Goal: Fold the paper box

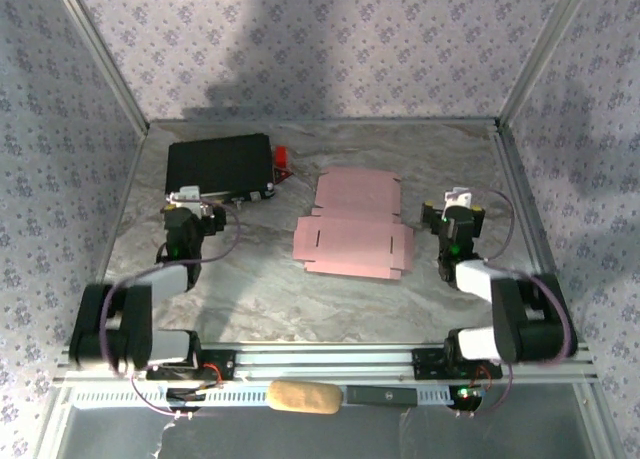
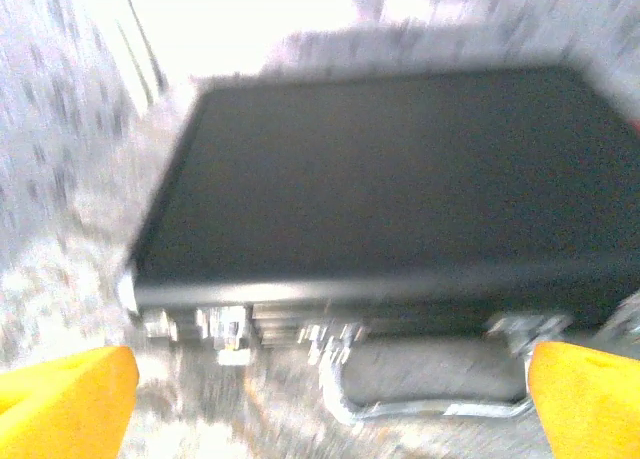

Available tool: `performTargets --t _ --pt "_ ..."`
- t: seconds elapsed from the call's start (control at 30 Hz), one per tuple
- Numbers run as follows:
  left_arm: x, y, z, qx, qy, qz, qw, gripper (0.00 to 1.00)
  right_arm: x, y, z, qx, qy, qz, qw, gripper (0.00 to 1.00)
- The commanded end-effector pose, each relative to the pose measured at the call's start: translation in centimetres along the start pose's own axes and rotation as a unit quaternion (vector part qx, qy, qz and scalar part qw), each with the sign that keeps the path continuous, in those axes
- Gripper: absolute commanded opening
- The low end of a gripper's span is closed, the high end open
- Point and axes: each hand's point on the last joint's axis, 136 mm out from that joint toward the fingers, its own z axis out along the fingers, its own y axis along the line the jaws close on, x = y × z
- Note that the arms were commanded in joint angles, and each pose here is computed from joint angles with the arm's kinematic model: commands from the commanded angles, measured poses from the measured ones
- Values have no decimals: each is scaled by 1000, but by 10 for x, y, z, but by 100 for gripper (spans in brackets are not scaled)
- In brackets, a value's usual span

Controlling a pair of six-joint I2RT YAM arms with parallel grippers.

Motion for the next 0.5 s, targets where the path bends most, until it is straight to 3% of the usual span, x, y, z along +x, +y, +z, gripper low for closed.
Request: performTargets --t 0.0,0.03,0.07,0.1,0.13,0.17,0.2,0.23,0.27,0.33,0.4,0.47 --pt "-67 -10 -44 -1 -87 -18 996 100 -99 -6 -56 5 -75 22 997 99" --pt "-90 -15 -58 -3 -105 -44 993 100 -116 -7 -75 -14 -67 71 995 99" --pt "-103 -12 -69 -11 -90 -112 990 100 -134 -6 -91 -45 -58 139 988 99" --pt "-95 -6 -77 -25 -31 -192 981 100 -140 -9 -101 -57 -39 200 977 99" --pt "-96 1 -92 -41 12 -295 955 100 -132 -14 -111 -58 9 278 959 99" --pt "-93 -3 -97 -33 33 -341 939 100 -113 -20 -118 -36 63 361 930 99" --pt "-97 -18 -94 15 40 -361 932 100 -104 -6 -122 -75 104 381 915 98" --pt "-98 -42 -89 82 72 -375 921 100 -108 8 -124 -126 116 372 912 89" --pt "-92 -64 -86 123 125 -386 906 97 -101 30 -130 -169 155 372 900 89" --pt "-67 -112 -91 159 222 -360 892 79 -59 54 -146 -151 246 369 884 82" --pt "-37 -153 -107 168 269 -299 900 72 -20 82 -164 -158 286 374 868 78" --pt "-14 -187 -124 184 273 -253 910 71 13 120 -178 -208 300 413 834 71"
